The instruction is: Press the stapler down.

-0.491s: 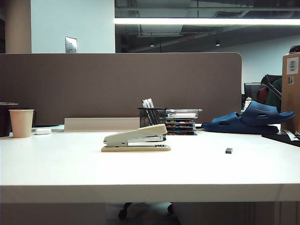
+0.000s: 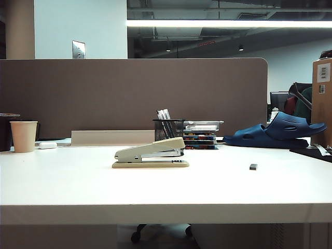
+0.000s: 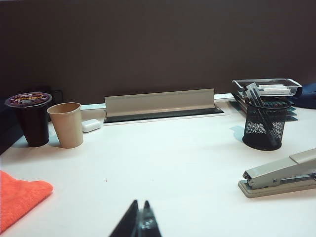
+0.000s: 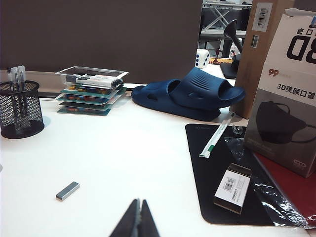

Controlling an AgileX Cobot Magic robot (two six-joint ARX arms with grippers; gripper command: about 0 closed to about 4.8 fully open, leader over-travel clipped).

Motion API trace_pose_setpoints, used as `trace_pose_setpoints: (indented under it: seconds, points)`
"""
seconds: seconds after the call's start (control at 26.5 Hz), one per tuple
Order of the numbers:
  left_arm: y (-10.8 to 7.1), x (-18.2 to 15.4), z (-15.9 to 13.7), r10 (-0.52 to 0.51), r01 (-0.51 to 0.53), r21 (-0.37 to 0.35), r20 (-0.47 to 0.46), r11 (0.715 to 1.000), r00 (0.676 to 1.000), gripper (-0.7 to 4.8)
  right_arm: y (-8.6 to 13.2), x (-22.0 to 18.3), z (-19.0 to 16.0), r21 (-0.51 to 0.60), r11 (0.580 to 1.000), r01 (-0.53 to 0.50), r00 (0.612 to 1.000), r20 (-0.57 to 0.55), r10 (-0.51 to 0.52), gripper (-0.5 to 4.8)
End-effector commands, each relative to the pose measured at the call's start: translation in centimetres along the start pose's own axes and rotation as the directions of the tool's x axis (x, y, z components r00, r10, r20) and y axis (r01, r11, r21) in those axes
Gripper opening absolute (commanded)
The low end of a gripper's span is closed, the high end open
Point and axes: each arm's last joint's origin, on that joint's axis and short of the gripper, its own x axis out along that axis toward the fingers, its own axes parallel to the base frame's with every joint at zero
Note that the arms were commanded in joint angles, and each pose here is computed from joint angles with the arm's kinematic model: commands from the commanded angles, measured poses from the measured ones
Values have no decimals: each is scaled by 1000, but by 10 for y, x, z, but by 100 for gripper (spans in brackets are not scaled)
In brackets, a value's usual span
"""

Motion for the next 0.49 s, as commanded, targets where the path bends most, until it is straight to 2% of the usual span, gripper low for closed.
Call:
trace_pose_setpoints:
  seconds: [0.04,0.11,0.26,0.45,0.49]
  points:
    - [-2,0,2,-71,71,-2,15,997,997,-5,0,0,0,2,1000,-1,1000,14,1,-9]
    - [-4,0,2,-161,161,0,22,987,987,-5,0,0,0,2,1000,-1,1000,14,1,-9]
    - [-7,-1,2,-260,260,3,29,966,965,-5,0,0,0,2,1000,-1,1000,14,1,-9]
    - [-13,-3,2,-437,437,3,32,900,899,-5,0,0,2,18,1000,-2,1000,19,2,-9]
    - [-13,-3,0,-463,464,-23,20,886,886,-5,0,0,2,42,999,-2,1000,19,2,-9]
